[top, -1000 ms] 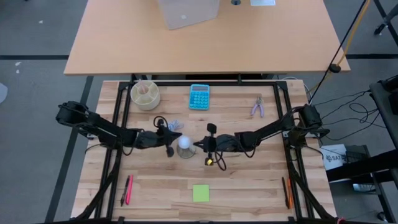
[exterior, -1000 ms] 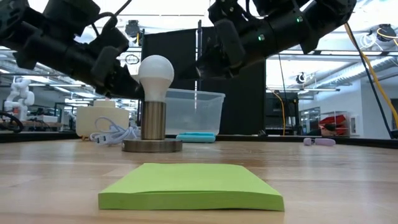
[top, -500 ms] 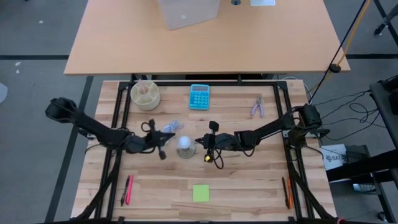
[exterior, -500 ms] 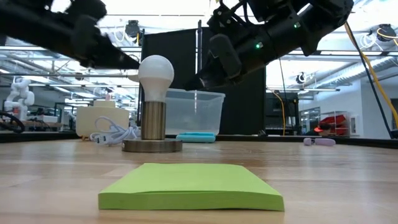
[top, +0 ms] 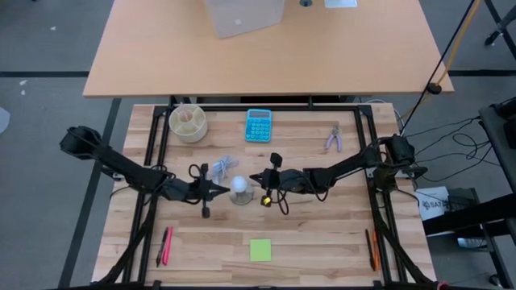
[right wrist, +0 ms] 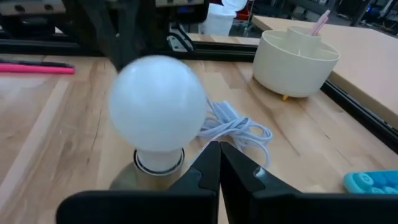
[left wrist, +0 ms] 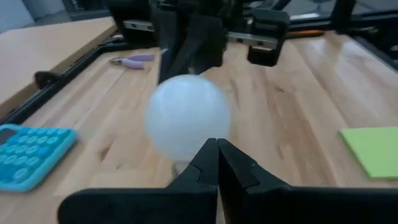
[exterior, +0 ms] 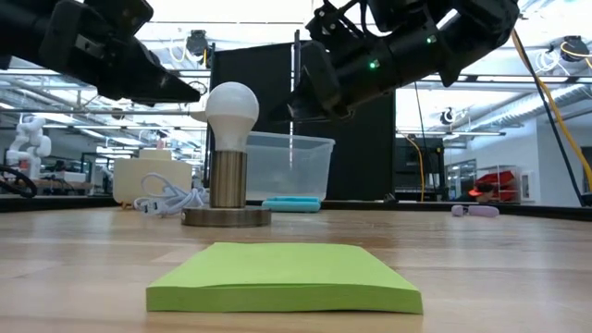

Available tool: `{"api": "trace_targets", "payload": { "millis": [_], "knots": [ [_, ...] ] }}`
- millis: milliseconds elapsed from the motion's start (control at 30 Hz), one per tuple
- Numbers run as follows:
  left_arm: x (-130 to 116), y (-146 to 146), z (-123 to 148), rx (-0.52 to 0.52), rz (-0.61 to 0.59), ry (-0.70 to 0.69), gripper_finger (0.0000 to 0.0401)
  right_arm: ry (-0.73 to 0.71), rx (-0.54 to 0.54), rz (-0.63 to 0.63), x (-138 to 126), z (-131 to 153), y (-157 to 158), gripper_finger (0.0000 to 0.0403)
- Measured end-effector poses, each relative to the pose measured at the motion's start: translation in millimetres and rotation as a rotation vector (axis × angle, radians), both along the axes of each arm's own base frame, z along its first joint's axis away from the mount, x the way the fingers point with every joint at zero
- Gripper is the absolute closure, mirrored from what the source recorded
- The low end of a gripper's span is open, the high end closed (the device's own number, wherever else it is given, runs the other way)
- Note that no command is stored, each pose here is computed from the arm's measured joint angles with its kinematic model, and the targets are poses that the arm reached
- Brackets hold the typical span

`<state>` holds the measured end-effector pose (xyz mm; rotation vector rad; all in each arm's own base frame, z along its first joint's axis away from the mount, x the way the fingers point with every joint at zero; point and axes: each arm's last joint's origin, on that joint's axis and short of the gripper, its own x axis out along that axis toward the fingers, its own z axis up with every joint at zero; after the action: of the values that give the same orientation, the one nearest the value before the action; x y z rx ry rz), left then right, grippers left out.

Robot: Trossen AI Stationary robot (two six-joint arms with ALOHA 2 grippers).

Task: Screw lightbulb
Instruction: Insert the lightbulb into the lamp

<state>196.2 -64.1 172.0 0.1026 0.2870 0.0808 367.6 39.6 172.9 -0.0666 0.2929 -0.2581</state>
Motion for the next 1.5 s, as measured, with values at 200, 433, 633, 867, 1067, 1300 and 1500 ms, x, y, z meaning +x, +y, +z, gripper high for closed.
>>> {"api": "trace_targets", "payload": {
  "millis": [200, 433, 633, 867, 1067, 1300, 1500],
  "knots": [
    [9.6, 6.2, -10.6, -0.007, 0.037, 0.018, 0.0401, -0.002, 0.000, 0.001, 0.0, 0.2, 0.2, 0.0403],
    [22.8, 14.6, -16.5, -0.047, 0.033, -0.032, 0.0401, 0.030, -0.019, -0.035, -1.1, -2.5, -1.2, 0.0403],
    [30.6, 21.9, -24.9, -0.065, 0.029, -0.034, 0.0401, 0.036, -0.028, -0.059, -1.5, -3.1, -2.0, 0.0403],
    [33.7, 25.4, -30.6, -0.070, 0.038, -0.024, 0.0401, 0.045, -0.055, -0.046, -1.9, -3.0, 0.8, 0.0403],
    [33.2, 26.4, -31.6, -0.060, 0.065, -0.016, 0.0401, 0.084, -0.082, -0.020, -4.0, -5.6, 7.4, 0.0403],
    [34.1, 36.2, -31.8, -0.086, 0.168, -0.024, 0.0401, 0.110, -0.090, 0.048, -5.6, -8.1, 16.8, 0.0403],
    [34.4, 41.9, -33.8, -0.115, 0.214, -0.015, 0.0401, 0.121, -0.122, 0.070, -6.6, -8.0, 21.3, 0.0403]
  ]
}}
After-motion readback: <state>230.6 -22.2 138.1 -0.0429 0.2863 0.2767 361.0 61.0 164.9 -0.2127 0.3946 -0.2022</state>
